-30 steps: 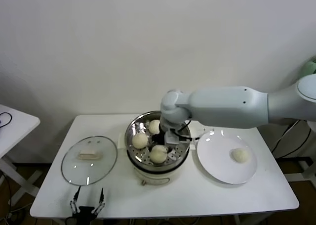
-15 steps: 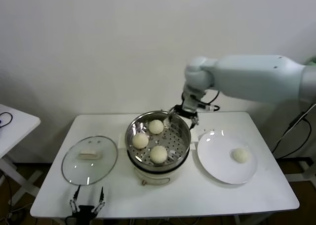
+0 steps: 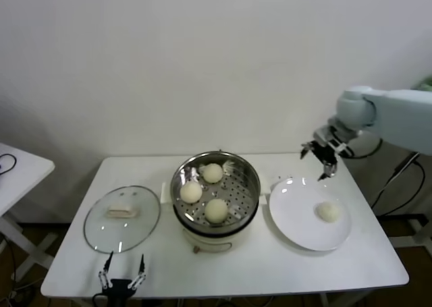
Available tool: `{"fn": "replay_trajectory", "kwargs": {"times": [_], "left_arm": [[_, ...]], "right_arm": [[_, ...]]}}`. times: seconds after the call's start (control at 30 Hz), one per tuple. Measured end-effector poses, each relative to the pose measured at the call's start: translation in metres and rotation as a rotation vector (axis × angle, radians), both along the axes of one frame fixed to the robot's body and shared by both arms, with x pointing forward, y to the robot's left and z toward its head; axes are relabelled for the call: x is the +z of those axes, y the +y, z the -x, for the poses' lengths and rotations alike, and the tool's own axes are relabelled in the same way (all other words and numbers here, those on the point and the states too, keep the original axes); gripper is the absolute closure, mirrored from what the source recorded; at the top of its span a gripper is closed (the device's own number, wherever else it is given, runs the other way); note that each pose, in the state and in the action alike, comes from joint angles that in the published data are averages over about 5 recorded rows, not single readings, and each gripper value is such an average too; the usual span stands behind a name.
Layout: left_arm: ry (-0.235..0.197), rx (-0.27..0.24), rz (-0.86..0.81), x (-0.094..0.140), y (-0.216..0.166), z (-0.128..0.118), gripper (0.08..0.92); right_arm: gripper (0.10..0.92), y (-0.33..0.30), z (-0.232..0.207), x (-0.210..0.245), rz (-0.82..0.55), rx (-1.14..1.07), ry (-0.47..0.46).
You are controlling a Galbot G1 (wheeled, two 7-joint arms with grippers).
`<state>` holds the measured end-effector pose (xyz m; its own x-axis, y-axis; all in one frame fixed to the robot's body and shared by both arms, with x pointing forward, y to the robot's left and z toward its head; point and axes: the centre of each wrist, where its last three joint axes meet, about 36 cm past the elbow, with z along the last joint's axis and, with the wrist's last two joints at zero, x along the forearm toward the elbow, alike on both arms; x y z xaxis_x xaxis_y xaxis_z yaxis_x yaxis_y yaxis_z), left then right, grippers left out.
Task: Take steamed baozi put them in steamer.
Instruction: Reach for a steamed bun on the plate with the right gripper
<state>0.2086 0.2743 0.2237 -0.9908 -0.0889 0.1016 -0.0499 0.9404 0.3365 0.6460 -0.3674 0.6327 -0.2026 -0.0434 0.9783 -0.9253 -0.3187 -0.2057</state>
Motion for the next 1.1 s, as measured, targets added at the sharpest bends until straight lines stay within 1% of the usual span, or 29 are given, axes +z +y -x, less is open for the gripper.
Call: {"fn": "replay_trajectory", "kwargs": {"times": [0.23, 0.5, 0.73, 1.0, 1.1], "left_arm": [[0.005, -0.003, 0.006, -0.003, -0.001, 0.004, 0.177], [0.018, -0.003, 0.003, -0.005, -0.001, 0.01, 0.177], [0.028, 0.001, -0.001, -0.008, -0.001, 0.013, 0.177], [0.031, 0.003, -0.001, -0.01, -0.001, 0.013, 0.177], [0.031, 0.004, -0.001, -0.01, 0.0, 0.012, 0.177]], "right_arm": [[0.2, -0.039, 0.008, -0.056, 0.009, -0.136, 0.03], [0.2, -0.058, 0.01, -0.104, 0.022, -0.2, 0.059], [0.2, -0.063, 0.005, -0.135, 0.027, -0.223, 0.077], [0.2, -0.058, 0.0, -0.16, 0.026, -0.232, 0.096], [0.22, -0.056, -0.001, -0.166, 0.028, -0.232, 0.101]]}}
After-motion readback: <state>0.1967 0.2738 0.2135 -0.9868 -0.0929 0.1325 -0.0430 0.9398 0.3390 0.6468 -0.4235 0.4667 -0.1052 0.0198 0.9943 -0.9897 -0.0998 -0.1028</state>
